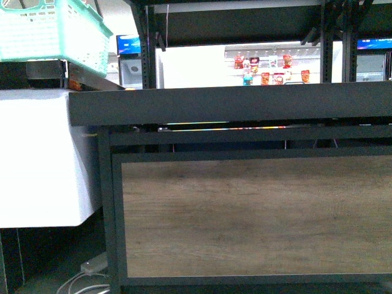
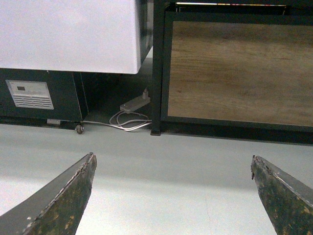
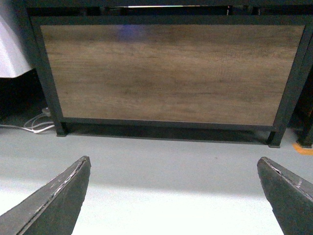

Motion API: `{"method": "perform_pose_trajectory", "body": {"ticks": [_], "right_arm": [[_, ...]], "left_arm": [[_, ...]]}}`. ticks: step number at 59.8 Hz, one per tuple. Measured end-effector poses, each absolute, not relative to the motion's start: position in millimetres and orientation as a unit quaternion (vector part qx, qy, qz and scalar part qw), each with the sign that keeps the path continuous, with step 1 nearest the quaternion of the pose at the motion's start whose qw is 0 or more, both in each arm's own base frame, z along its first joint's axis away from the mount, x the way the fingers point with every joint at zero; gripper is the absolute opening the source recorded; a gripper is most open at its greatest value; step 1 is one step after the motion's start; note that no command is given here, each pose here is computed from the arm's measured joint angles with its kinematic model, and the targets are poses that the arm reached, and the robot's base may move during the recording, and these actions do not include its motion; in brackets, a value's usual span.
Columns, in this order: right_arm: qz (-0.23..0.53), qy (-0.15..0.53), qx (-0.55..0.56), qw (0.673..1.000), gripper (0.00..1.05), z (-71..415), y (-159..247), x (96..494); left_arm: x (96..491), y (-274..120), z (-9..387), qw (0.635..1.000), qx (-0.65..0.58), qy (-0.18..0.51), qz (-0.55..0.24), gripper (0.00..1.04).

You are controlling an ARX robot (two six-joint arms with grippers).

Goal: Pick lemon from shelf

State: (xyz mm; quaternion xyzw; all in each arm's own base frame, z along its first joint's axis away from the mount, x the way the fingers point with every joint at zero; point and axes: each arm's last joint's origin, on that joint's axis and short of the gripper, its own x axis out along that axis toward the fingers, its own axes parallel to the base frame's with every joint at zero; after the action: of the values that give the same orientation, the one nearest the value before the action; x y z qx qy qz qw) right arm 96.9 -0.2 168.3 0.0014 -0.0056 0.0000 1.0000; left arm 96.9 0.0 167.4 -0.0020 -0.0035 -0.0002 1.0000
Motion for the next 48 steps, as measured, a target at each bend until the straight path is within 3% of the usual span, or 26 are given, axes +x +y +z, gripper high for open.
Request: {"method": "perform_pose_trajectory", "body": {"ticks": [48], "right_arm": [[0.000,-0.006,0.001,1.000,1.02,168.3,-0.2,96.9]], "left_arm": [[96.9,0.0,167.4,1.000,-0.002,-0.004,0.000,0.97]]}}
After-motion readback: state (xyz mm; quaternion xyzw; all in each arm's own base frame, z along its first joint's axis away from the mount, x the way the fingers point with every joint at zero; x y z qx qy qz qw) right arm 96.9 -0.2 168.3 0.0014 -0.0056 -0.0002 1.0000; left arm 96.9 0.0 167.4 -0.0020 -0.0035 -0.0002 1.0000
